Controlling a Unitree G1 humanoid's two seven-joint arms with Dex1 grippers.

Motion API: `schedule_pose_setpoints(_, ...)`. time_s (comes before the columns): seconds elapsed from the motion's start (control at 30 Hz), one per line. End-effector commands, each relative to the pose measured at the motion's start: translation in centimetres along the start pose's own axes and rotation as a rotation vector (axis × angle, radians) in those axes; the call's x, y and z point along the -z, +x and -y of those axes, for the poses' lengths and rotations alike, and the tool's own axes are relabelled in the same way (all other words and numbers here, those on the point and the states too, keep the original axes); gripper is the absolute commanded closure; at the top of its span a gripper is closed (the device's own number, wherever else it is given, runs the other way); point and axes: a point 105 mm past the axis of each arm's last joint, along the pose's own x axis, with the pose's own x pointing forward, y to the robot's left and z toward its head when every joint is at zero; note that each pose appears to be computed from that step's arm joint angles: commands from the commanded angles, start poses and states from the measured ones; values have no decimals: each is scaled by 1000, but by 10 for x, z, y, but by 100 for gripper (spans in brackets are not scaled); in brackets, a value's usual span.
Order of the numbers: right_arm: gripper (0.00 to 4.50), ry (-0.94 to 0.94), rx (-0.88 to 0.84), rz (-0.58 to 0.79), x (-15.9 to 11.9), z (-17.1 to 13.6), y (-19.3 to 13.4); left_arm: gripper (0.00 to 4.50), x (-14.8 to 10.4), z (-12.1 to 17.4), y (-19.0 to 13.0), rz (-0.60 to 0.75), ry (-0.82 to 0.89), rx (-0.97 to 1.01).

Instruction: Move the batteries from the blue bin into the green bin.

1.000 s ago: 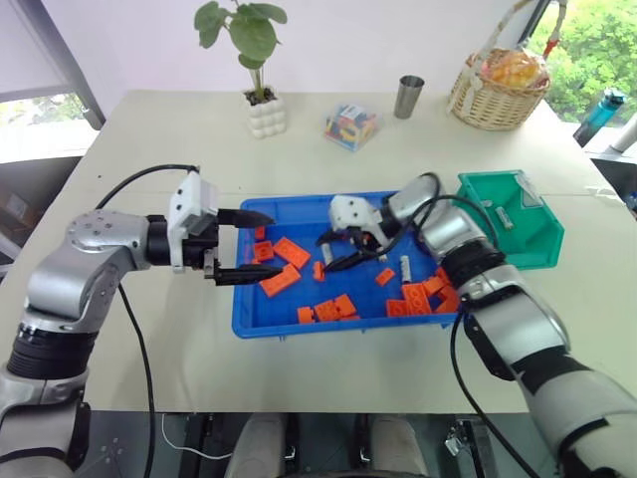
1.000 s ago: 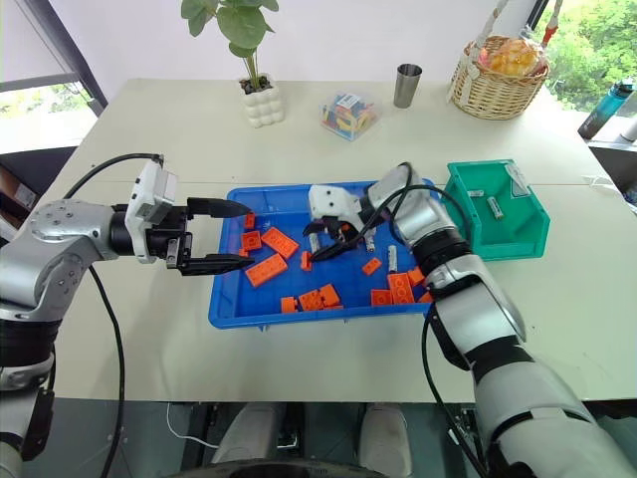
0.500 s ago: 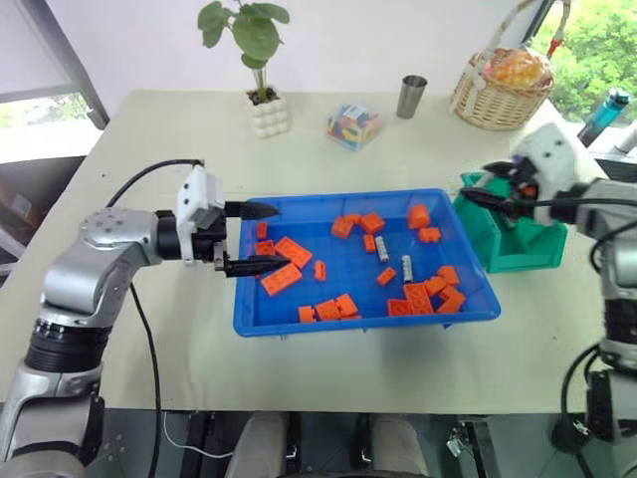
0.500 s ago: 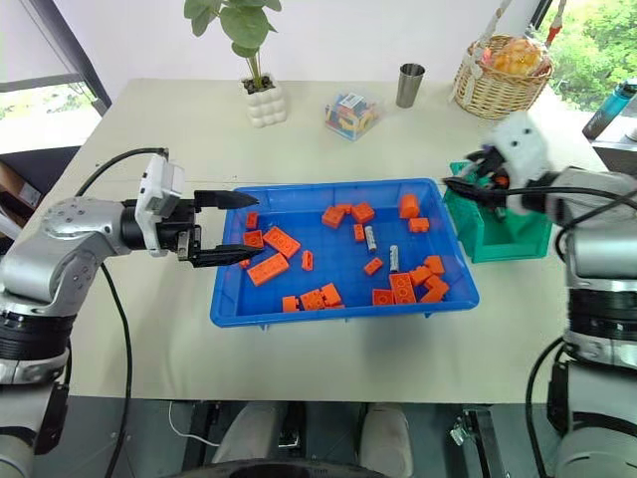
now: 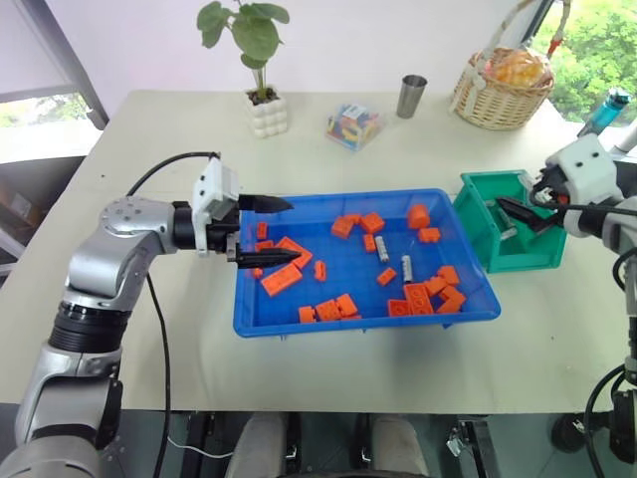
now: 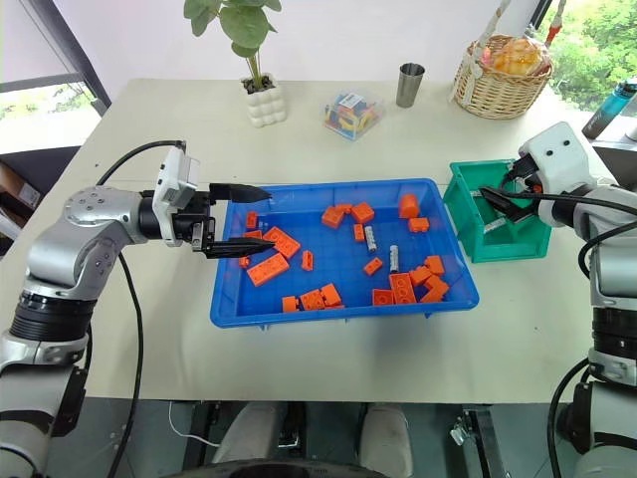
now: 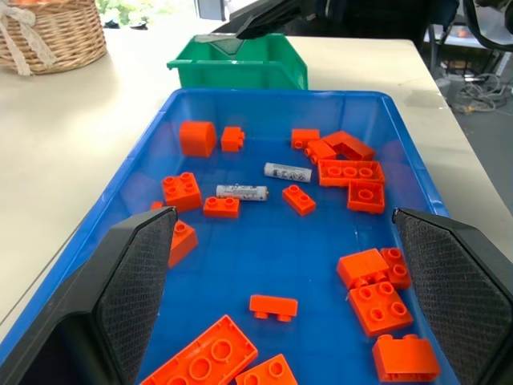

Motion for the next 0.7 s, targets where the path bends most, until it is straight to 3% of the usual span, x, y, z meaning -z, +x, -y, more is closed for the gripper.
schedule_pose_setpoints(0.03, 3, -49, -184, 172, -52, -41, 2, 0, -10, 1, -1, 10, 55, 3)
schedule_pose_setpoints(0.33, 3, -22, -442, 52, -25, -128, 27, 0, -9, 3, -4, 3, 60, -19)
schedule_pose_setpoints(0.5, 3, -24, -459, -41, -2, -143, 34, 0, -9, 5, -5, 5, 57, -30)
schedule_pose_setpoints(0.7, 3, 30, -504, -64, 7, -158, 39, 0, -10, 4, -4, 7, 58, -36)
